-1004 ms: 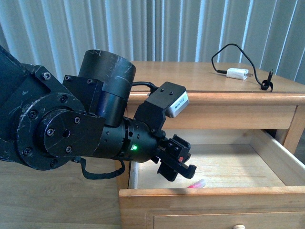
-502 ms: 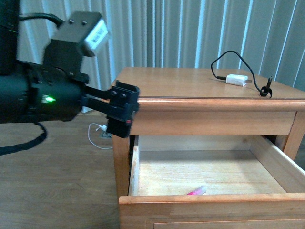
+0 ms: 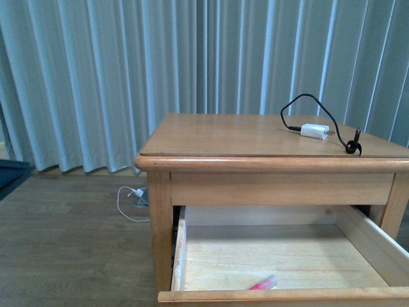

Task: Place pink marker in drawer with both arms

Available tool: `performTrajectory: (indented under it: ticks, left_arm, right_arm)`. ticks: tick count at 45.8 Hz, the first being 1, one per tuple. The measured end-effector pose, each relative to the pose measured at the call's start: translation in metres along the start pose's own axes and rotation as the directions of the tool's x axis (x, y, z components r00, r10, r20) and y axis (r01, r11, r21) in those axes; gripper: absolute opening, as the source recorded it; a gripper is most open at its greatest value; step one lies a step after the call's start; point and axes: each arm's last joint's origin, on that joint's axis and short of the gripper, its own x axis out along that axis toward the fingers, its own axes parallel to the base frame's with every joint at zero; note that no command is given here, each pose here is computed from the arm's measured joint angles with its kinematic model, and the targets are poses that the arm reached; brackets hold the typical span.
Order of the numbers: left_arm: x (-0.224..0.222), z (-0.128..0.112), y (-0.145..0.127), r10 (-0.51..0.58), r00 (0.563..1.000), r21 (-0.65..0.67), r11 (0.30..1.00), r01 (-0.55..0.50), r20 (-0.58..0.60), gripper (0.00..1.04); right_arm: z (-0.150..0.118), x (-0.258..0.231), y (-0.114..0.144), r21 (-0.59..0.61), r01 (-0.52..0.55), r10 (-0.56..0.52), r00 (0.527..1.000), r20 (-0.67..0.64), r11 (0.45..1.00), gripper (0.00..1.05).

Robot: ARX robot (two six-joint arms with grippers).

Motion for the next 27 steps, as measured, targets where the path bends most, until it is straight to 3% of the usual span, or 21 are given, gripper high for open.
performTrajectory:
  ticks: [7, 20, 27]
  left_arm:
    - [-0.038, -0.015, 0.010, 0.106, 0.994, -0.070, 0.992, -0.105, 0.007, 0.99]
    - [-0.044, -0.019, 0.012, 0.116, 0.993, -0.104, 0.988, -0.114, 0.018, 0.99]
    - [-0.049, -0.026, 0.018, 0.197, 0.971, -0.013, 0.980, -0.197, 0.132, 0.77]
  right_arm:
    - [0.000, 0.000, 0.000, 0.000, 0.000, 0.000, 1.000, 0.000, 1.000, 0.96]
    - [0.000, 0.000, 0.000, 0.000, 0.000, 0.000, 1.000, 0.000, 1.000, 0.96]
    - [0.000, 0.000, 0.000, 0.000, 0.000, 0.000, 1.000, 0.000, 1.000, 0.96]
